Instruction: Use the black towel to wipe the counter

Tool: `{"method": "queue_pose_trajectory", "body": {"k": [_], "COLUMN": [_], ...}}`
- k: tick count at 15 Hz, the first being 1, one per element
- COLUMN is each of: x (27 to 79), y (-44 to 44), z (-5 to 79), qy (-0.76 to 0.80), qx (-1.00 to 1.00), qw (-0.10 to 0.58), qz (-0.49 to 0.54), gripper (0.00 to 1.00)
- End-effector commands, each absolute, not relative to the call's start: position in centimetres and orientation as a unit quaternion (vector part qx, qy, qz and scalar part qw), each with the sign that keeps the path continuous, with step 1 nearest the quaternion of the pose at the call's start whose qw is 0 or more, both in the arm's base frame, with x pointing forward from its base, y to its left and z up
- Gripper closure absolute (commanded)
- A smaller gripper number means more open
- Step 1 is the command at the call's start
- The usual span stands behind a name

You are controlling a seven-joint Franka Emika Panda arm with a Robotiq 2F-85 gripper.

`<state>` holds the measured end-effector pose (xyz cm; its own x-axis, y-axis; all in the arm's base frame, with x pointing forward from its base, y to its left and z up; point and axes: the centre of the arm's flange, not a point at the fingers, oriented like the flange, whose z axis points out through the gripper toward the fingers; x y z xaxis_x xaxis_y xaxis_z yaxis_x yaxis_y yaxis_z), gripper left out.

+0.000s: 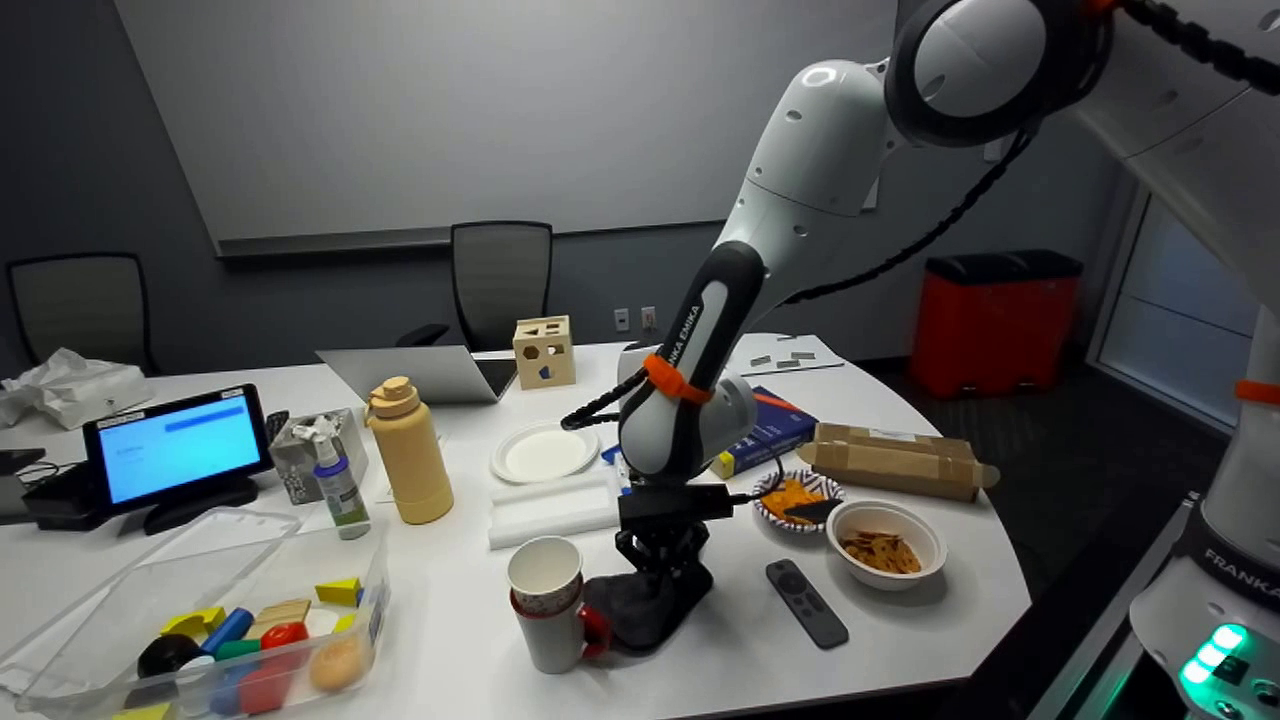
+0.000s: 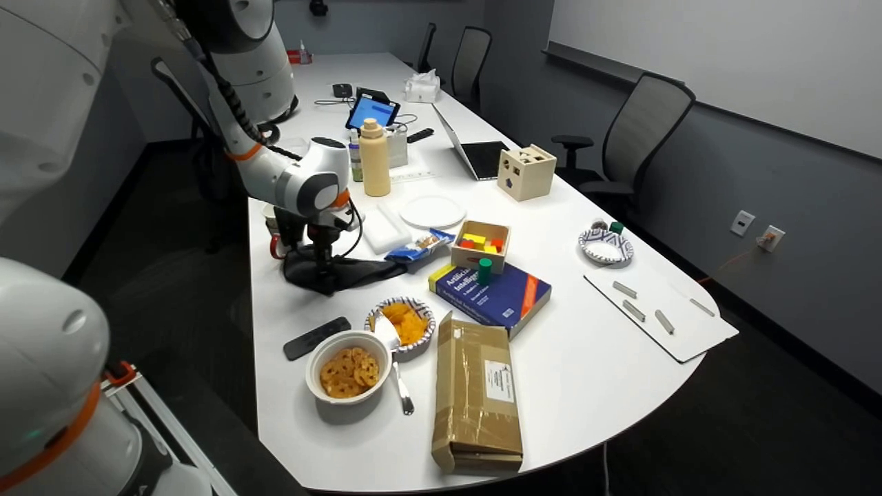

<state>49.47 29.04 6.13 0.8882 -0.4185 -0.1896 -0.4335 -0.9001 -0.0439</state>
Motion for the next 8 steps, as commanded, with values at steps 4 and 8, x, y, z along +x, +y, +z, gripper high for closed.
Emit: {"method": "queue_pose_trajectory", "body": {"k": [4,8], "x": [48.1,51.5], "y": [23.4,19.8], "z": [6.8,6.2], "qy": [0.232,0.280], "qx": [-0.968,-0.958], "qw": [-0.012,-0.010], "qz": [0.089,0.056], "gripper": [0.98,0.98]}}
